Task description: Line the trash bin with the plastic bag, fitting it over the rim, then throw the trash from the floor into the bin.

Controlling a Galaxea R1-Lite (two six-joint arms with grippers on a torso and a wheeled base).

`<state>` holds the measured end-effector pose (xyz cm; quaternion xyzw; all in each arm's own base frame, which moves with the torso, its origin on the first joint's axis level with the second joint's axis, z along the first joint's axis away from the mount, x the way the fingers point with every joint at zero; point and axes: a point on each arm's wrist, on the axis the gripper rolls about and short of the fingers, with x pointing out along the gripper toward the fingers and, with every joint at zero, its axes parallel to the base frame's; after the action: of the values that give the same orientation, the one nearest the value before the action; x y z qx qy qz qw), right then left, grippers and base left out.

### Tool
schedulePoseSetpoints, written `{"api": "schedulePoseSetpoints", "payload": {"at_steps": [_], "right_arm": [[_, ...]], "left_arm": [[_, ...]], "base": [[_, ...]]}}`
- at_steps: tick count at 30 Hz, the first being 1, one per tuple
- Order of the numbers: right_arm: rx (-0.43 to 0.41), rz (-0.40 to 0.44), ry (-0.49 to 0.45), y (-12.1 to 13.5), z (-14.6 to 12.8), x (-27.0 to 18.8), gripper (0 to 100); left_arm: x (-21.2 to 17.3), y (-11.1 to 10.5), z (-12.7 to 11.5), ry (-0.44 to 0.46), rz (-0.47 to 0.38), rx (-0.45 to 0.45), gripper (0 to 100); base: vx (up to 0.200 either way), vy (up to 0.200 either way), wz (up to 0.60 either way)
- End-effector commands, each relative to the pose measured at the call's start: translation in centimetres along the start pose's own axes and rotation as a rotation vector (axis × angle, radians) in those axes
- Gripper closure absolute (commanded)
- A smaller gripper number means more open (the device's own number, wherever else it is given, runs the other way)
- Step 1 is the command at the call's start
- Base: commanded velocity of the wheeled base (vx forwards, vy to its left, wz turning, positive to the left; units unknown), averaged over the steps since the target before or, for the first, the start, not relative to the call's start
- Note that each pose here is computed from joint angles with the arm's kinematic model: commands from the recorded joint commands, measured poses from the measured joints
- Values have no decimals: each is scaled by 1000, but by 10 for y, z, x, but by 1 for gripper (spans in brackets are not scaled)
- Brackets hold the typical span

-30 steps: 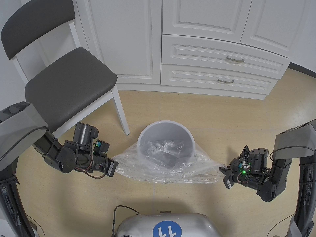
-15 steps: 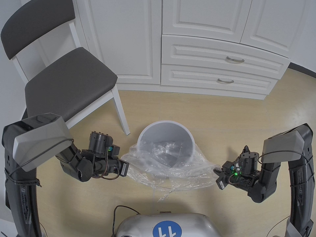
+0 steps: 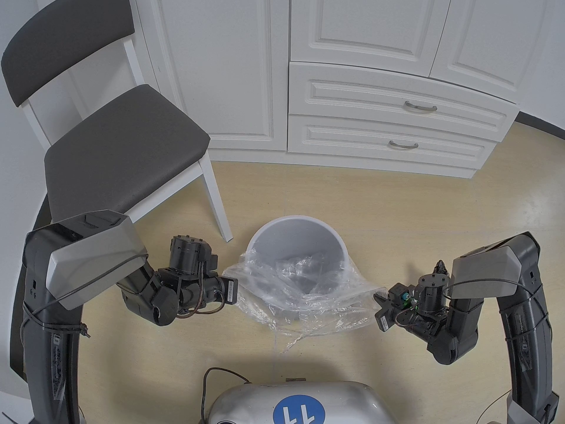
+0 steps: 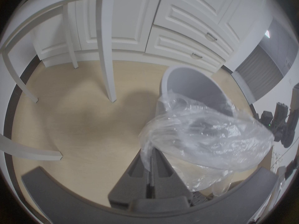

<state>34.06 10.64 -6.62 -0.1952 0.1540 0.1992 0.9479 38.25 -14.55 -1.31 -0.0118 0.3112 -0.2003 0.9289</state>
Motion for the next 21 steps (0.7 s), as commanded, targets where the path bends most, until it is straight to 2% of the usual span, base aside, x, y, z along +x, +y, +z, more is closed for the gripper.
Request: {"api": "schedulePoseSetpoints", "payload": {"at_steps": [1,6,10,16,21], "right_arm": [[44,-35,-82,-8,22,-1,100],[94,-88,-146,-16,42,1,100],[106,-97,-157,-18,45,0,100],[104,-87,-135,-15,39,2,100],[106,-81,-104,-11,23,12,100]], "left_arm": [[-11,8,21,-88,12,-28,100],[-22,7,36,-143,1,-63,100],[-27,5,40,-153,-4,-64,100],[-22,4,34,-132,-6,-62,100],[-7,7,20,-93,0,-67,100]], "base": [[0,0,0],[0,0,0],[0,0,0],[0,0,0],[0,0,0]]}}
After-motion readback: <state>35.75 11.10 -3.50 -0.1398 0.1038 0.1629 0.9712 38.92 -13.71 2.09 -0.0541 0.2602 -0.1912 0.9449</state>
